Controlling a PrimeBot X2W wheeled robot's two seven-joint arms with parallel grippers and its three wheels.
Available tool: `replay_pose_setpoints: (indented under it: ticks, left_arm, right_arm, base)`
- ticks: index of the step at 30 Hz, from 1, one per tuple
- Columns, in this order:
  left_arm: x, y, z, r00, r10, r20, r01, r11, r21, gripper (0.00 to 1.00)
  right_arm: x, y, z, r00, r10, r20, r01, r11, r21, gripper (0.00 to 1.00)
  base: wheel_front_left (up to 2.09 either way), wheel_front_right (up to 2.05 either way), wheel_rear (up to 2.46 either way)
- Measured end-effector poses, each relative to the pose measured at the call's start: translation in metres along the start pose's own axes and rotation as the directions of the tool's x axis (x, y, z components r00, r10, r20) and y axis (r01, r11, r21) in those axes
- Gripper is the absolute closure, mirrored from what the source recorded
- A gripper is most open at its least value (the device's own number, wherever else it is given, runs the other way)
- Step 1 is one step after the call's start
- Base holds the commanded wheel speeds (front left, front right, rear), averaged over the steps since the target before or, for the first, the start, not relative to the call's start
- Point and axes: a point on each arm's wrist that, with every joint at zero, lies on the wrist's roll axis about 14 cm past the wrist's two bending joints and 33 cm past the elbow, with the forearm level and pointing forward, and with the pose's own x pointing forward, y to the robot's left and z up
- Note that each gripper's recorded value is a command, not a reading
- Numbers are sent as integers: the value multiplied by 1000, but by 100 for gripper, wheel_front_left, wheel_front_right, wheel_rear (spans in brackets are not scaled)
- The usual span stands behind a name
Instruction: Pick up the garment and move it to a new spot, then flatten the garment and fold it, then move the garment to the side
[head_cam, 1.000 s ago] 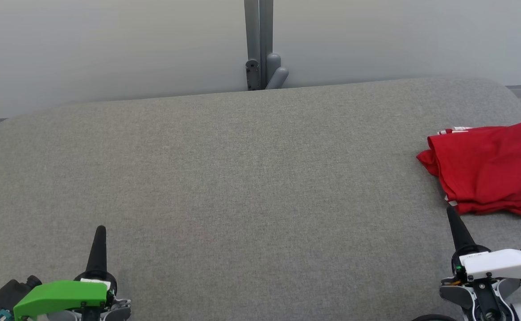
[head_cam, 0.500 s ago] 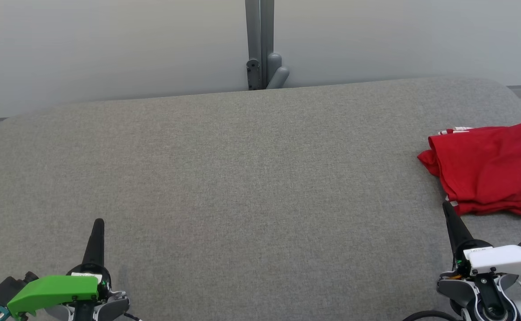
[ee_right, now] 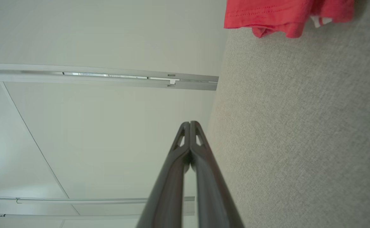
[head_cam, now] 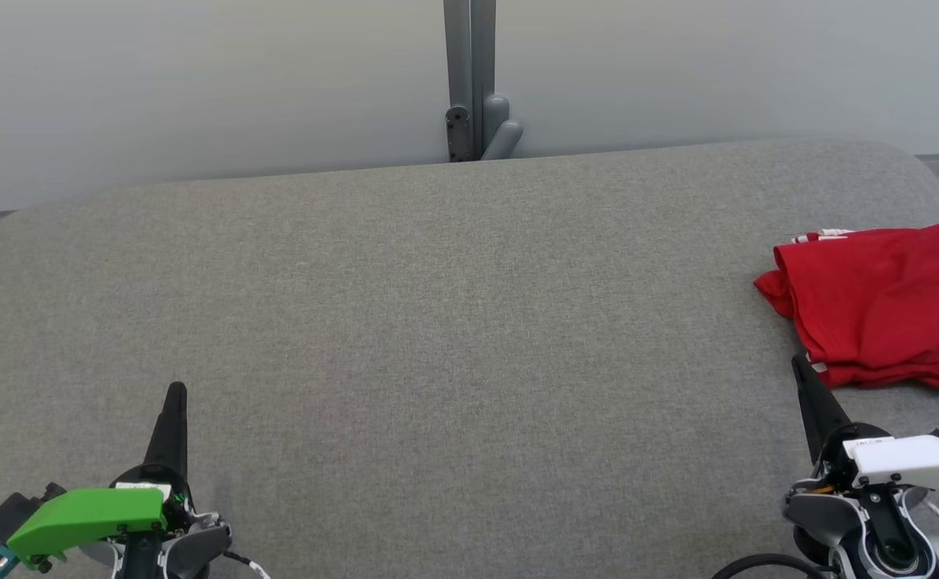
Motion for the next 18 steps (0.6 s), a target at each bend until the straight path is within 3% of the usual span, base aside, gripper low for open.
replay_pose_setpoints:
  ticks: [18]
  left_arm:
    - [4, -8, 2, 1000, -31, -3, 30, 994, -103, 100]
  right_arm:
    - [5, 7, -4, 999, 26, -19, -24, 993, 117, 100]
  base:
    - [0, 0, 0]
